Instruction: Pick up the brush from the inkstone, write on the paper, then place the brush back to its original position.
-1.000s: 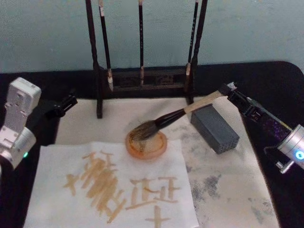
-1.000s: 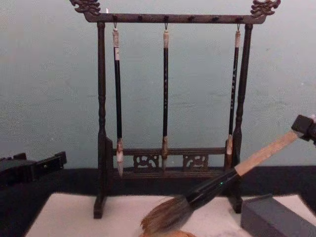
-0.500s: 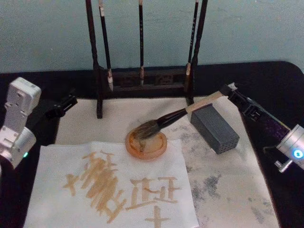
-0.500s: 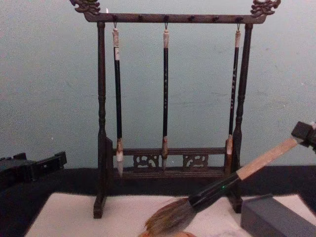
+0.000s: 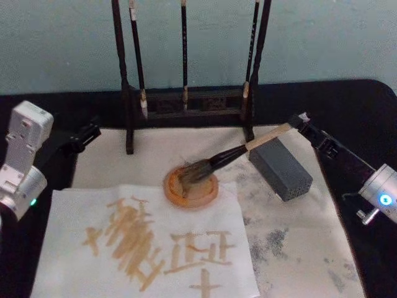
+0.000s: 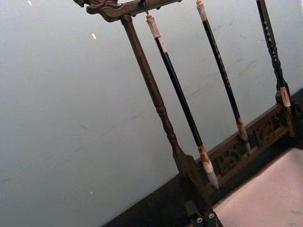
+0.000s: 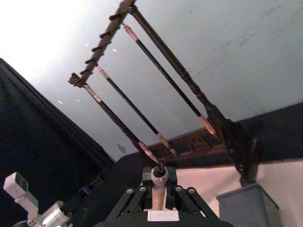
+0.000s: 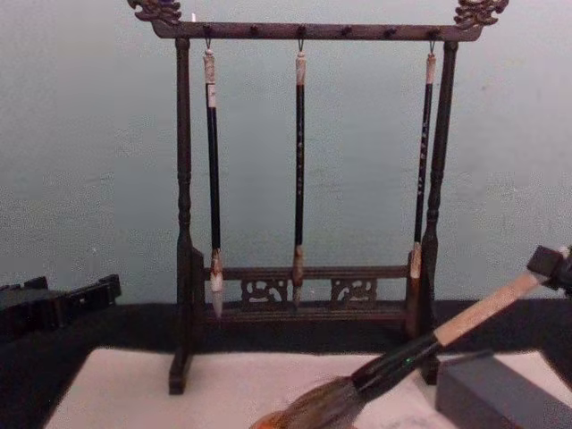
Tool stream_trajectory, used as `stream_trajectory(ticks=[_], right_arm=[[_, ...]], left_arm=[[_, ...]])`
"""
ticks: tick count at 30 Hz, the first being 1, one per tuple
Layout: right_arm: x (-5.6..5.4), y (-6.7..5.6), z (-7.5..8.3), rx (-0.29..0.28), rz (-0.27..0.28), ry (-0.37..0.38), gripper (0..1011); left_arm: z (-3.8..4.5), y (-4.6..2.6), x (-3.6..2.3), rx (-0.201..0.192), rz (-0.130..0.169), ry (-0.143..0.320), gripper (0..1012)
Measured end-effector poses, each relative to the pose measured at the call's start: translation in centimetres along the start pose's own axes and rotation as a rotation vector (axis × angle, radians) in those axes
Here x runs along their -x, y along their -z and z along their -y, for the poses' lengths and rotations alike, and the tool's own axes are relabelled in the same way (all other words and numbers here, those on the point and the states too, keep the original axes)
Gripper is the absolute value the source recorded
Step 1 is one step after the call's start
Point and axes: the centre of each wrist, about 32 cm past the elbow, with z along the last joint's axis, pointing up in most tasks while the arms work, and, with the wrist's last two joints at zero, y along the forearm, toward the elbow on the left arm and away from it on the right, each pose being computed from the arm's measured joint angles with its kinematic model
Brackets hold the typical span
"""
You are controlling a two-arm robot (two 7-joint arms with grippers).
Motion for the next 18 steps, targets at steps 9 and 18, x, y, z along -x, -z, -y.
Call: stream_trajectory(ticks=[9,18], right_arm=[[-0.8,0.2,0.0,0.009,-0.017,0.029,172],[-1.2,0.3,0.1,0.017,-0.036,0.050,172]], left_arm=[[0.00,0.00,0.00,0.000,0.000,0.000,1000],[0.00,0.00,0.00,0.000,0.000,0.000,1000]])
